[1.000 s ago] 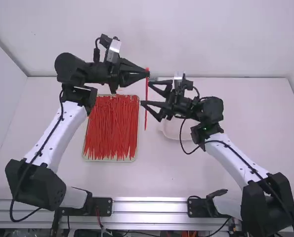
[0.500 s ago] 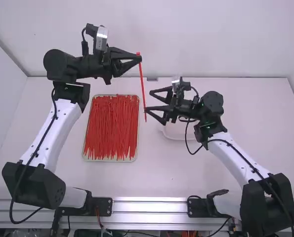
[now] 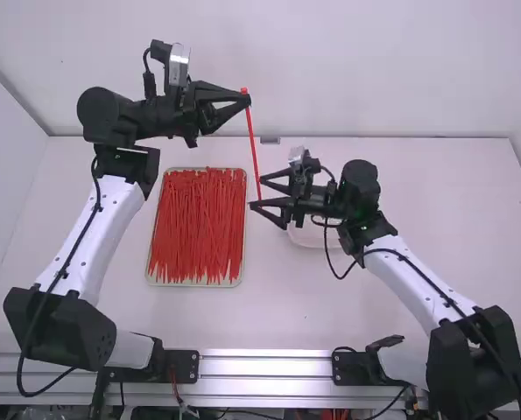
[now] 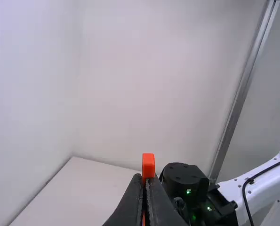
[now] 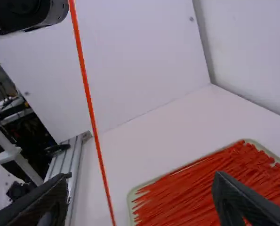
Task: Fasten the cable tie
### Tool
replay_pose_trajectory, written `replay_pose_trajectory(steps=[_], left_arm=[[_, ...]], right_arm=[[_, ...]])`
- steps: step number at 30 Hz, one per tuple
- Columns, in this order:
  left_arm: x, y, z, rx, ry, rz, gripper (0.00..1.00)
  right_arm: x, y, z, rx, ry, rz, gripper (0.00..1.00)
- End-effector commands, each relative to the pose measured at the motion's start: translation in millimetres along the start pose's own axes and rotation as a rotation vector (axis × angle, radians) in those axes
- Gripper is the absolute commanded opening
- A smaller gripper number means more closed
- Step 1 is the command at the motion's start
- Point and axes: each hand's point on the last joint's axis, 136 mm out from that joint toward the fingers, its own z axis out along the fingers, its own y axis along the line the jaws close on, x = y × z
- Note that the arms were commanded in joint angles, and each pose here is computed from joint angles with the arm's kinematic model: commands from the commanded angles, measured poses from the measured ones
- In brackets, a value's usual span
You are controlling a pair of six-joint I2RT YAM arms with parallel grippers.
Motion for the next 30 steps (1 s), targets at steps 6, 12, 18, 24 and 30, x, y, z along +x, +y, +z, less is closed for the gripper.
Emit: replay_pose_trajectory(steps=[6, 12, 18, 24, 30], left_arm=[[-11.5, -8.4, 0.9, 0.007, -0.012, 0.034, 0.02], [-11.3, -8.6, 1.1, 0.009, -0.011, 0.034, 0.02], [-12.4, -7.4, 0.9, 0.002, -0.017, 0.033, 0.02], [-12.4, -7.5, 1.0, 0.002, -0.017, 0.033, 0.02], [-13.3, -5.3, 1.0, -0.009, -0.026, 0.029, 0.02]], right_arm=[[-5.0, 2.6, -0.2, -0.012, -0.018, -0.067, 0.67], [-8.7, 3.7, -0.3, -0.015, -0.03, -0.067, 0.44], [-9.6, 4.0, -0.2, -0.016, -0.032, -0.055, 0.25], [-9.1, 3.8, -0.3, -0.016, -0.03, -0.052, 0.0], [-10.9, 4.0, -0.5, -0.016, -0.036, -0.061, 0.0]])
